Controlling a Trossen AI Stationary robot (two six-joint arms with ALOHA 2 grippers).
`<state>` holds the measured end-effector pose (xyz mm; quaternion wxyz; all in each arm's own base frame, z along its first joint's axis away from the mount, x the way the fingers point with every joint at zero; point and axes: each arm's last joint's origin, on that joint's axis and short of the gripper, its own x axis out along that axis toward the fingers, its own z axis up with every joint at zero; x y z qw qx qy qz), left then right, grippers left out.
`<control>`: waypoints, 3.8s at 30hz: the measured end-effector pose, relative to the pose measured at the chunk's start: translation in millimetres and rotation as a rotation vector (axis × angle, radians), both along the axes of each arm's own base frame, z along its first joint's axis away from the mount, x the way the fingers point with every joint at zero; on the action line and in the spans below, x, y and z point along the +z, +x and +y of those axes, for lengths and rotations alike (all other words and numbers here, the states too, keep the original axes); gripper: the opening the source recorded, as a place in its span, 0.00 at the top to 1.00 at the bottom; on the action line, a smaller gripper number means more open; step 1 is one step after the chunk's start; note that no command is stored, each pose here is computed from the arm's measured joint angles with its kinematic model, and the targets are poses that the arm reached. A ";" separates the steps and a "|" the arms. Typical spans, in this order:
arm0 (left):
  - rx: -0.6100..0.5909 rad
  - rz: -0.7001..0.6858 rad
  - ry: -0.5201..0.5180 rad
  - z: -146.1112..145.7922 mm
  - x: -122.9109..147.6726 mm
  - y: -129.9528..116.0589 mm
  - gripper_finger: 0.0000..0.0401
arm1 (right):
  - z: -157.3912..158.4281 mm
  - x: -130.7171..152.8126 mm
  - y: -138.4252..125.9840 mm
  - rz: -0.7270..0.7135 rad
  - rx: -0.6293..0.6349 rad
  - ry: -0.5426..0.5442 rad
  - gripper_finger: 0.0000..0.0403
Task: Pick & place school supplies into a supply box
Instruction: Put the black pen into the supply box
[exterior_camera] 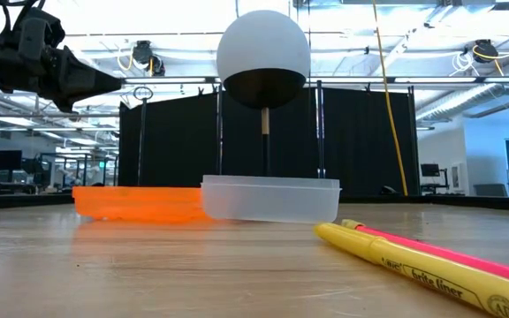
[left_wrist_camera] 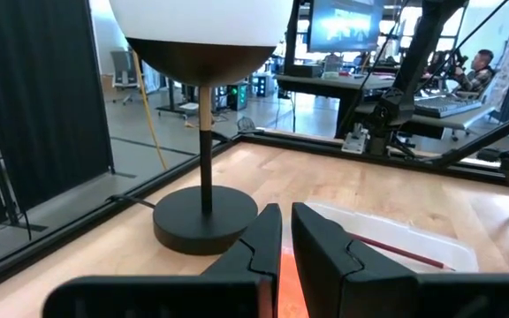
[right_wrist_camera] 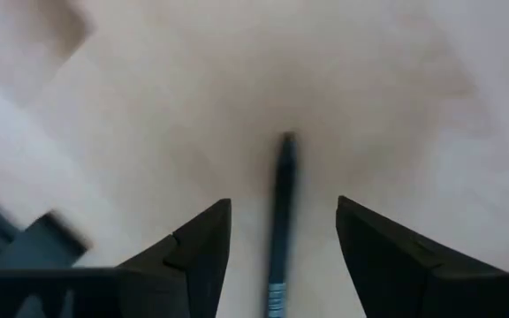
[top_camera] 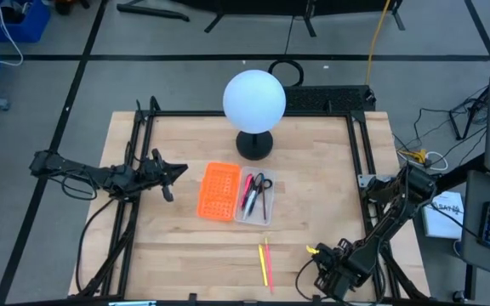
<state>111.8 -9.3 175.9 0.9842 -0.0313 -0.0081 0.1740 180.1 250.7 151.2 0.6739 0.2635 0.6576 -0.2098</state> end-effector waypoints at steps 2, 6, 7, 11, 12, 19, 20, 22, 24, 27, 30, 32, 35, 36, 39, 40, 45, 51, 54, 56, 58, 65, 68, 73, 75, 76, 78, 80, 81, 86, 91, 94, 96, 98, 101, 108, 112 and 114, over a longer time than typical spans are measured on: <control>0.000 -0.002 -0.003 0.0 0.1 0.0 0.91 | -1.8 -1.8 -2.2 0.041 -0.012 0.005 0.51; 0.000 -0.001 -0.004 0.0 0.0 0.0 0.91 | -1.6 -12.9 -5.8 0.089 -0.025 0.052 0.51; 0.000 -0.001 -0.004 0.0 0.0 0.0 0.91 | -1.9 -16.2 -6.4 0.091 -0.022 0.063 0.51; -0.001 -0.001 -0.004 -0.1 -0.1 0.0 0.91 | -5.4 -27.6 -9.5 0.102 -0.033 0.058 0.51; -0.001 0.000 -0.004 -0.1 -0.1 0.0 0.91 | -7.0 -29.6 -10.6 0.113 -0.043 0.043 0.51; -0.008 -0.001 -0.007 -0.2 -0.2 0.1 0.91 | -17.2 -42.5 -21.4 0.155 -0.041 -0.032 0.60; -0.014 -0.001 -0.008 -0.4 -0.2 0.1 0.91 | -18.9 -44.3 -22.5 0.157 -0.041 -0.034 0.64; -0.032 -0.001 -0.008 -0.9 -0.2 0.3 0.91 | -22.3 -47.2 -23.5 0.161 -0.042 -0.034 0.72; -0.048 -0.004 -0.019 -1.3 -0.2 0.4 0.91 | -24.5 -48.4 -24.0 0.175 -0.034 -0.031 0.81; -0.051 -0.008 -0.027 -1.4 -0.1 0.5 0.91 | -26.1 -48.4 -21.9 0.172 0.006 -0.030 0.93; -0.051 -0.012 -0.028 -1.4 0.3 0.5 0.91 | -28.1 -48.1 -18.0 0.171 0.039 -0.021 0.95; -0.051 -0.012 -0.028 -1.4 0.2 0.4 0.91 | -29.8 -47.4 -14.4 0.175 0.059 -0.011 0.94; -0.051 -0.011 -0.028 -1.4 0.1 0.5 0.91 | -31.7 -44.9 -6.8 0.178 0.102 0.000 0.94; -0.051 -0.010 -0.028 -1.4 0.0 0.5 0.91 | -32.5 -44.1 -4.5 0.181 0.125 0.004 0.94; -0.051 -0.007 -0.037 -1.4 -0.6 0.5 0.91 | -33.4 -39.3 6.9 0.144 0.230 0.023 0.95; -0.051 -0.007 -0.047 -1.4 -0.9 0.5 0.91 | -33.3 -37.9 10.9 0.124 0.271 0.024 0.95; -0.051 0.003 -0.078 -1.5 -3.0 0.4 0.91 | -35.2 -28.4 30.3 0.036 0.399 0.007 0.95; -0.050 0.001 -0.143 -1.5 -5.0 0.4 0.91 | -42.8 -11.1 53.6 -0.009 0.549 -0.064 0.95; -0.050 0.002 -0.140 -1.5 -5.0 0.4 0.91 | -49.4 -2.8 62.5 -0.011 0.611 -0.137 0.95; -0.050 0.003 -0.138 -1.5 -5.0 0.4 0.91 | -53.7 3.4 67.4 -0.002 0.653 -0.166 0.95; -0.050 0.002 -0.143 -1.5 -5.1 0.4 0.91 | -58.0 7.4 71.5 0.013 0.683 -0.165 0.95; -0.045 0.037 -0.181 -1.4 -10.0 0.0 0.91 | -75.4 11.4 80.9 0.056 0.769 -0.184 0.95; -0.044 0.035 -0.203 -1.4 -10.5 0.0 0.91 | -80.3 11.9 83.1 0.067 0.838 -0.191 0.95; -0.066 0.036 -0.205 -2.0 -10.3 0.2 0.91 | -85.7 18.7 89.7 0.061 0.995 -0.300 0.95; -0.069 0.036 -0.208 -2.2 -10.4 0.2 0.91 | -84.2 26.9 94.6 0.041 1.070 -0.346 0.95; -0.073 0.035 -0.215 -2.3 -10.5 0.2 0.91 | -83.5 31.6 97.3 0.031 1.112 -0.365 0.95; -0.091 0.033 -0.232 -2.8 -10.5 0.4 0.91 | -82.4 42.3 103.6 0.017 1.196 -0.405 0.95; -0.115 0.036 -0.235 -3.5 -10.5 0.5 0.91 | -83.7 54.8 110.5 0.012 1.286 -0.454 0.95; -0.124 0.038 -0.234 -3.7 -10.6 0.6 0.91 | -85.0 60.6 114.8 0.003 1.327 -0.482 0.95; -0.143 0.039 -0.240 -4.3 -10.6 0.7 0.91 | -94.9 82.9 137.7 -0.059 1.526 -0.563 0.95; -0.158 0.040 -0.244 -4.8 -10.6 0.8 0.91 | -117.6 93.0 160.9 -0.119 1.618 -0.625 0.95; -0.161 0.041 -0.244 -4.9 -10.6 0.8 0.91 | -134.1 94.5 171.5 -0.114 1.703 -0.667 0.95; -0.161 0.042 -0.241 -4.9 -10.6 0.8 0.91 | -146.8 95.4 178.0 -0.104 1.747 -0.695 0.95; -0.162 0.045 -0.229 -4.9 -10.6 0.8 0.91 | -159.4 96.7 184.7 -0.108 1.760 -0.726 0.95; -0.163 0.050 -0.208 -4.8 -10.5 0.8 0.91 | -174.8 98.8 193.4 -0.141 1.777 -0.752 0.95; -0.125 0.058 -0.149 -3.7 -10.2 0.6 0.91 | -201.1 89.4 211.8 -0.366 1.831 -0.671 0.95; -0.114 0.067 -0.115 -3.3 -10.1 0.5 0.91 | -208.9 69.2 217.9 -0.405 1.852 -0.565 0.95; -0.115 0.071 -0.095 -3.3 -10.0 0.5 0.91 | -210.6 59.3 222.5 -0.401 1.865 -0.562 0.95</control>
